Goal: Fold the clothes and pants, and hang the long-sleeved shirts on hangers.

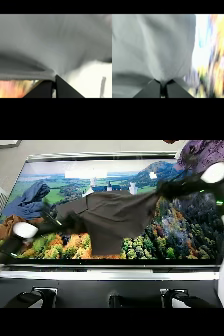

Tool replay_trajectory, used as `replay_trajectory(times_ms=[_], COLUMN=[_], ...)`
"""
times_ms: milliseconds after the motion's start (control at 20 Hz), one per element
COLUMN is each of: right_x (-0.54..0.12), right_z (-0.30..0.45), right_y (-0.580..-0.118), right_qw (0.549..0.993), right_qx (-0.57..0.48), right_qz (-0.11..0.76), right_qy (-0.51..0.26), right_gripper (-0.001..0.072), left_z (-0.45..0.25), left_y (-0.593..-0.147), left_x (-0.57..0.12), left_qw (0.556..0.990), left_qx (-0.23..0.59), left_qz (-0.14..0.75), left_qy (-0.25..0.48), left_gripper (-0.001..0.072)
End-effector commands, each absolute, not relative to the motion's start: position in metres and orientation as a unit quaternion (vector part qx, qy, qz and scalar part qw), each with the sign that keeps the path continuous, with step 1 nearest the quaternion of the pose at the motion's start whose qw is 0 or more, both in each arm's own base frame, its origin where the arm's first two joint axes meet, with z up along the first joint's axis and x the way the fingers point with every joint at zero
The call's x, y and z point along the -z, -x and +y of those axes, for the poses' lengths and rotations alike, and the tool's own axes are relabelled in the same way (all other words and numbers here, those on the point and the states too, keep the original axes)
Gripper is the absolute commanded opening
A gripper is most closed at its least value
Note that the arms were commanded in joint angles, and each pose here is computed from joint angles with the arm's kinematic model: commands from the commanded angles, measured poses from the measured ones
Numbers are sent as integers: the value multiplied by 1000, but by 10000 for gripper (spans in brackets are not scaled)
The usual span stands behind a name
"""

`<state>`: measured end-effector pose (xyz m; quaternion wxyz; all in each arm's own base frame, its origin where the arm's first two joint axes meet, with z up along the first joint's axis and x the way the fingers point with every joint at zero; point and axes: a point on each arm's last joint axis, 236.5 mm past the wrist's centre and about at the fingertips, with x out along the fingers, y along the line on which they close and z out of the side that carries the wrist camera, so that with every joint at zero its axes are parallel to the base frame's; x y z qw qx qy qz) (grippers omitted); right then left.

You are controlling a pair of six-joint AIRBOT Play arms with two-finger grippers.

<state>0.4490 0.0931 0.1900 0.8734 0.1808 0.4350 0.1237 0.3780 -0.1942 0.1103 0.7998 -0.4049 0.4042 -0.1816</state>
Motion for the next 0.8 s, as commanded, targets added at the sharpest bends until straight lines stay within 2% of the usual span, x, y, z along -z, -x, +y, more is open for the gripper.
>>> replay_trajectory(times_ms=[0,100,200,300,450,600,750], right_x=[-371,-456,-509,-530,-548,-542,-493], right_z=[75,62,44,38,38,39,43], right_y=[-432,-377,-311,-258,-210,-218,-274], right_qw=[964,982,988,986,981,979,977], right_qx=[-128,-121,-95,-88,-96,-98,-86], right_qz=[171,52,-26,-60,-96,-80,22], right_qy=[-156,-135,-121,-131,-142,-162,-195], right_gripper=[31,31,31,31,31,31,31], left_z=[-112,-73,-41,-23,-26,-23,-20], left_y=[-396,-377,-340,-300,-261,-255,-297], left_x=[-258,-346,-425,-475,-501,-503,-474], left_qw=[914,957,980,987,986,985,986], left_qx=[177,140,93,63,66,60,54], left_qz=[262,169,72,3,-38,-44,10], left_qy=[254,188,160,146,147,156,160], left_gripper=[13,14,14,15,14,15,14])
